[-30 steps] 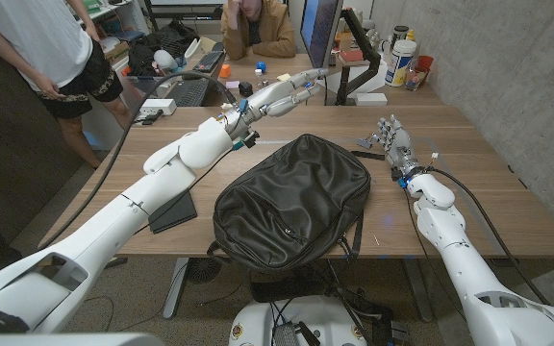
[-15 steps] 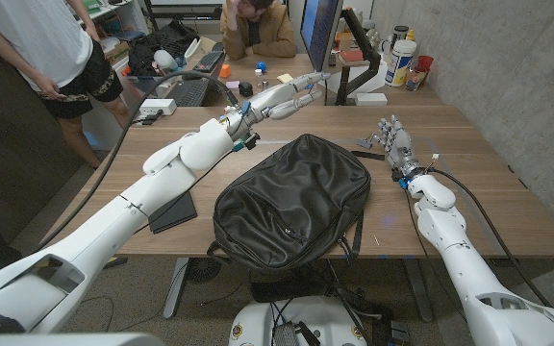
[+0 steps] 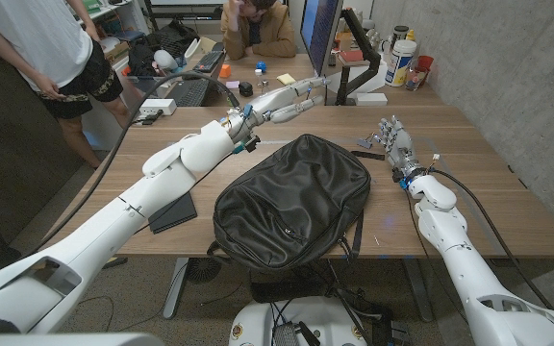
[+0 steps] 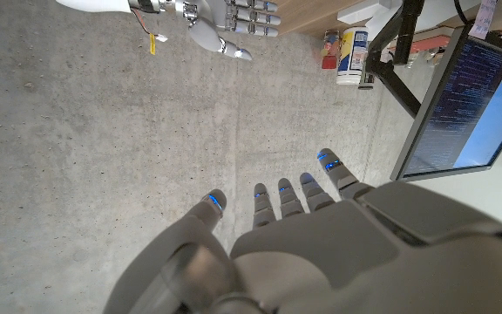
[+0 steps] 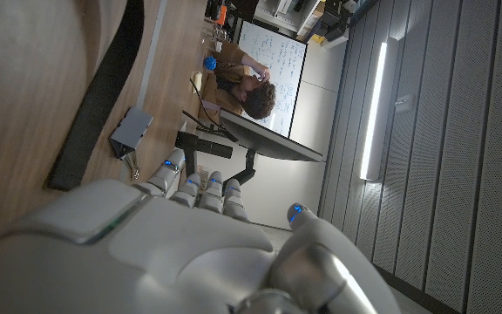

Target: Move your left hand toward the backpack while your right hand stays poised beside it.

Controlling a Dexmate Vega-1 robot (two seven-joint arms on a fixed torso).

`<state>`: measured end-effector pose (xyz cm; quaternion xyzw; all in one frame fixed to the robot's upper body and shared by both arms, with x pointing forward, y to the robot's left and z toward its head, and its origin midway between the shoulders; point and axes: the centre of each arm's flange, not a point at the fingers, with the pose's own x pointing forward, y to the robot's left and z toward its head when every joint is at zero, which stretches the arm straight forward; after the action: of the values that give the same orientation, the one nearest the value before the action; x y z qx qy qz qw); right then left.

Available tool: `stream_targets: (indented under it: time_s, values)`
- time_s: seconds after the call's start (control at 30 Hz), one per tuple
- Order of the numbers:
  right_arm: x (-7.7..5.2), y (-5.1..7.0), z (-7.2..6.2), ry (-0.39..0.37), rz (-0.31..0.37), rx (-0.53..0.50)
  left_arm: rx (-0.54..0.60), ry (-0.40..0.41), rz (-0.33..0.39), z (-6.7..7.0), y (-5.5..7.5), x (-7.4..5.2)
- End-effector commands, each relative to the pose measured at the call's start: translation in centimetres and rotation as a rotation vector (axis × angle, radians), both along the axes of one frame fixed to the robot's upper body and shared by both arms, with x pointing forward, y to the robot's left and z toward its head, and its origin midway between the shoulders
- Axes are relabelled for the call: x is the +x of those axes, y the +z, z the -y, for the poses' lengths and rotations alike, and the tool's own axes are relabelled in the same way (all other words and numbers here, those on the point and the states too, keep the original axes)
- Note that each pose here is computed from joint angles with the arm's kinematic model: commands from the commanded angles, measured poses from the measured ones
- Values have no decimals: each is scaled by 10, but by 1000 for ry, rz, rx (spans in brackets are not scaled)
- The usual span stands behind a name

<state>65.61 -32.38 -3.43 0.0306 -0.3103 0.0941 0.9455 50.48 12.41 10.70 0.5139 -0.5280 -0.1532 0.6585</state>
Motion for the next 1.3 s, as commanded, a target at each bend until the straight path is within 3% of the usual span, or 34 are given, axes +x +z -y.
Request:
stream_targets:
  time_s: [0.03,1.3]
  values:
    - [-1,-1,0,1,-2,-2,17,21,-7,-1,-5,0]
    - [2,3,-6,2,-2,-9,61,65,-36,-6,-14,7]
